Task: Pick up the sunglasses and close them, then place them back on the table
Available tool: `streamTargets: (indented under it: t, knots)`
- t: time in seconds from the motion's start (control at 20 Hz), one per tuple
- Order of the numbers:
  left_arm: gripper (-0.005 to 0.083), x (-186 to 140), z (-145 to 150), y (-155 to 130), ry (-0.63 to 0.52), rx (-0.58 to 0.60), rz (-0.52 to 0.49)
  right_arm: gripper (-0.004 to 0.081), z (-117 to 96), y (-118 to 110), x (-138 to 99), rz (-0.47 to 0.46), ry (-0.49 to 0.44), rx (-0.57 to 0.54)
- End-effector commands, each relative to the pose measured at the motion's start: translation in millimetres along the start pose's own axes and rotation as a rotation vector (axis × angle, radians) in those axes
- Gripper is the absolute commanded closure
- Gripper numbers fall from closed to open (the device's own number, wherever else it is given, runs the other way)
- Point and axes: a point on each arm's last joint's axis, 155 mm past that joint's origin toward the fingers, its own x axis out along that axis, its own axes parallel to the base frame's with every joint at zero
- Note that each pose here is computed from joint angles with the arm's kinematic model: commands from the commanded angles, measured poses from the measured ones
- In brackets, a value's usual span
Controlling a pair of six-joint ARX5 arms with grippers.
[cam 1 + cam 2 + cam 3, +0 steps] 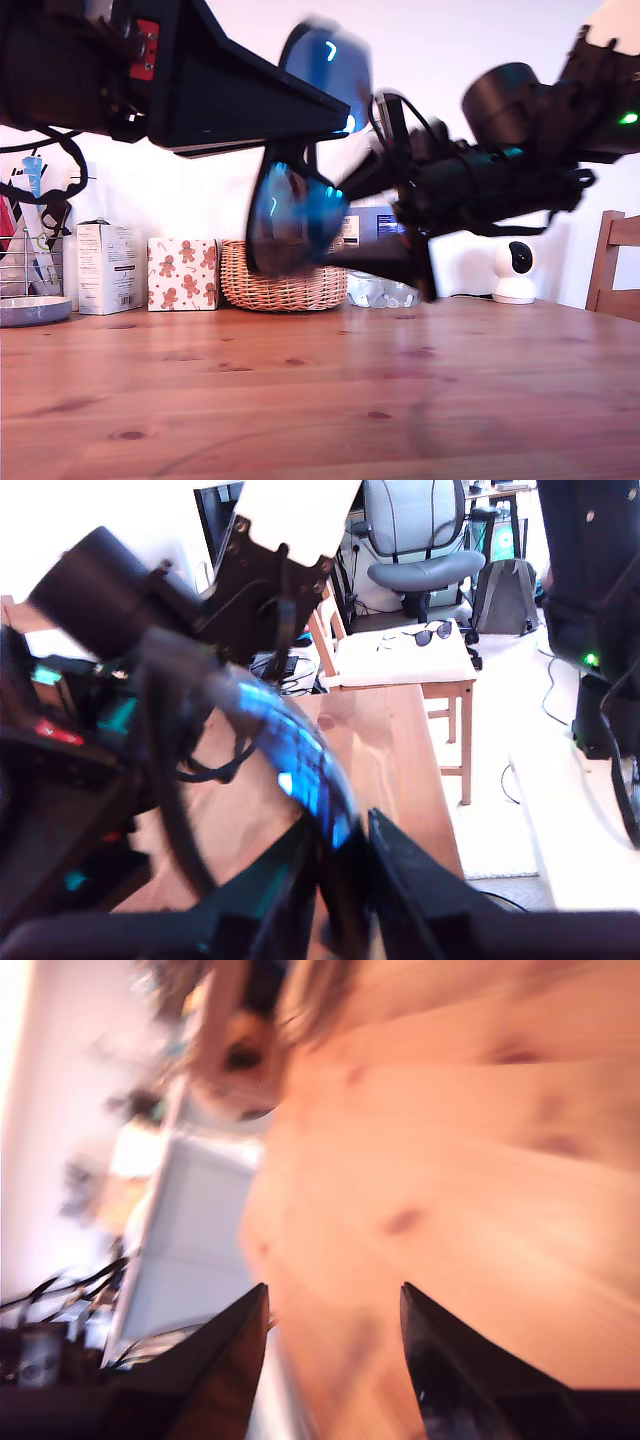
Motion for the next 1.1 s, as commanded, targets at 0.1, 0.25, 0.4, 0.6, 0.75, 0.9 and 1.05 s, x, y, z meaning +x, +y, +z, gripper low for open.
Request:
streamTargets:
  t: [0.1, 0.25, 0.4, 0.6, 0.75, 0.9, 1.05]
  knots:
    - [0.0648, 2, -14, 0, 0.028, -0.025, -0.004, 0.0394, 7, 14, 6, 0.043, 0.008, -0.053]
    - [0.0648, 4, -17, 1, 0.035, -0.026, -0.003, 0.0395, 4, 26, 6, 0.097, 0.048, -0.060]
    - [0.0648, 3, -18, 6, 0.038, -0.019, 0.017, 0.0395, -5, 39, 4, 0.161, 0.106, -0.034]
    - [0.0648, 1, -20, 13, 0.041, -0.021, 0.036, 0.0395, -20, 52, -1, 0.237, 0.185, -0.002]
    - [0.0648, 0, -21, 14, 0.045, -0.023, 0.041, 0.0395, -23, 53, -2, 0.250, 0.200, 0.002]
    - [0.0648, 0, -28, 16, 0.073, -0.038, 0.053, 0.0395, -17, 47, -1, 0.218, 0.168, -0.014]
    - [0.0648, -2, -45, 21, 0.139, -0.042, 0.088, 0.0395, -11, 40, 2, 0.179, 0.130, -0.043]
